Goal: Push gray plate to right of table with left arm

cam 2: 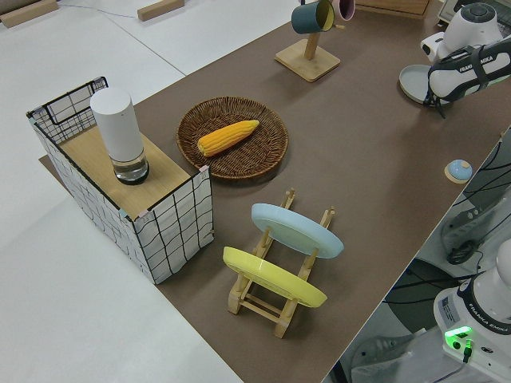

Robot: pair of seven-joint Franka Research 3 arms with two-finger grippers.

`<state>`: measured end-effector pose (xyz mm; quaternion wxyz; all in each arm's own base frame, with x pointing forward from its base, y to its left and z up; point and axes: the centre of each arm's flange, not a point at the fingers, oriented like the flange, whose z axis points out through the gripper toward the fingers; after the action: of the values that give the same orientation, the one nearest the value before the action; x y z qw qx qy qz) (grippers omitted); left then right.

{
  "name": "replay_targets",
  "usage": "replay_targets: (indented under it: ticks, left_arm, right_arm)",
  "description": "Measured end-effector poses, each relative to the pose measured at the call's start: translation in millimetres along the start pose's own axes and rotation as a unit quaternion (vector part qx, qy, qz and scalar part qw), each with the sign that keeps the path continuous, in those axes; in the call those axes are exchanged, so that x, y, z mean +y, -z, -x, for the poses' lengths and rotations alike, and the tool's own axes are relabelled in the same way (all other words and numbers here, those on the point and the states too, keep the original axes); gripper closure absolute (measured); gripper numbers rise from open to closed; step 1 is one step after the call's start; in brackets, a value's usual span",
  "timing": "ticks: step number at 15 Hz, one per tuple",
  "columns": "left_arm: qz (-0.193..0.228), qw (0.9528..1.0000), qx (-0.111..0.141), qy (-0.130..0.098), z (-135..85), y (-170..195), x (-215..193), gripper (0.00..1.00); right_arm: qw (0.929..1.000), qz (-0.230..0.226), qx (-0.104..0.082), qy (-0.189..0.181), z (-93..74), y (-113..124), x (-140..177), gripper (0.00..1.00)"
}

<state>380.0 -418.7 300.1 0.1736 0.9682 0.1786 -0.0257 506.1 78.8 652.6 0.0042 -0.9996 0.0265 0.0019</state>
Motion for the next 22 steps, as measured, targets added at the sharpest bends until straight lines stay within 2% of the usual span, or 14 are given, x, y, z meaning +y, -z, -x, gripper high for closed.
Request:
replay_targets:
  ticks: [1,3,6,9,12,14,16,17,18,19,20,22]
  left_arm:
    - [0.001,1.0000,0.000,0.000,0,0,1,0.97]
    - [-0.003,1.0000,-0.002,0.001,-1,-5,0,0.89]
    - [-0.002,1.0000,-0.002,0.006,-4,-13,-1,0.59]
    - [0.003,0.9998,0.002,0.018,-19,-4,-1,0.29]
    - [-0.003,0.9995,-0.003,0.032,-35,9,-6,0.25]
    - [-0.010,0.9993,-0.011,0.035,-37,20,-8,0.22]
    - [-0.026,0.9987,-0.030,0.034,-38,38,-10,0.19]
    - [-0.040,0.9977,-0.045,0.031,-43,53,-16,0.14]
    - [-0.054,0.9962,-0.062,0.028,-55,70,-25,0.13]
    - [-0.064,0.9951,-0.072,0.021,-64,82,-30,0.11]
    - [-0.075,0.9938,-0.082,0.009,-76,98,-34,0.03]
    - [-0.098,0.9912,-0.087,-0.021,-99,131,-40,0.01]
  right_arm:
    - [1.0000,0.000,0.000,0.000,0.0,0,0,0.00]
    - [1.0000,0.000,0.000,0.000,0.0,0,0,0.00]
    - [1.0000,0.000,0.000,0.000,0.0,0,0,0.00]
    - [1.0000,0.000,0.000,0.000,0.0,0,0,0.00]
    - [1.0000,0.000,0.000,0.000,0.0,0,0,0.00]
    - [1.0000,0.000,0.000,0.000,0.0,0,0,0.00]
    - [1.0000,0.000,0.000,0.000,0.0,0,0,0.00]
    - [1.0000,0.000,0.000,0.000,0.0,0,0,0.00]
    - [1.0000,0.000,0.000,0.000,0.0,0,0,0.00]
    - [1.0000,0.000,0.000,0.000,0.0,0,0,0.00]
    - [1.0000,0.000,0.000,0.000,0.0,0,0,0.00]
    - [1.0000,0.000,0.000,0.000,0.0,0,0,0.00]
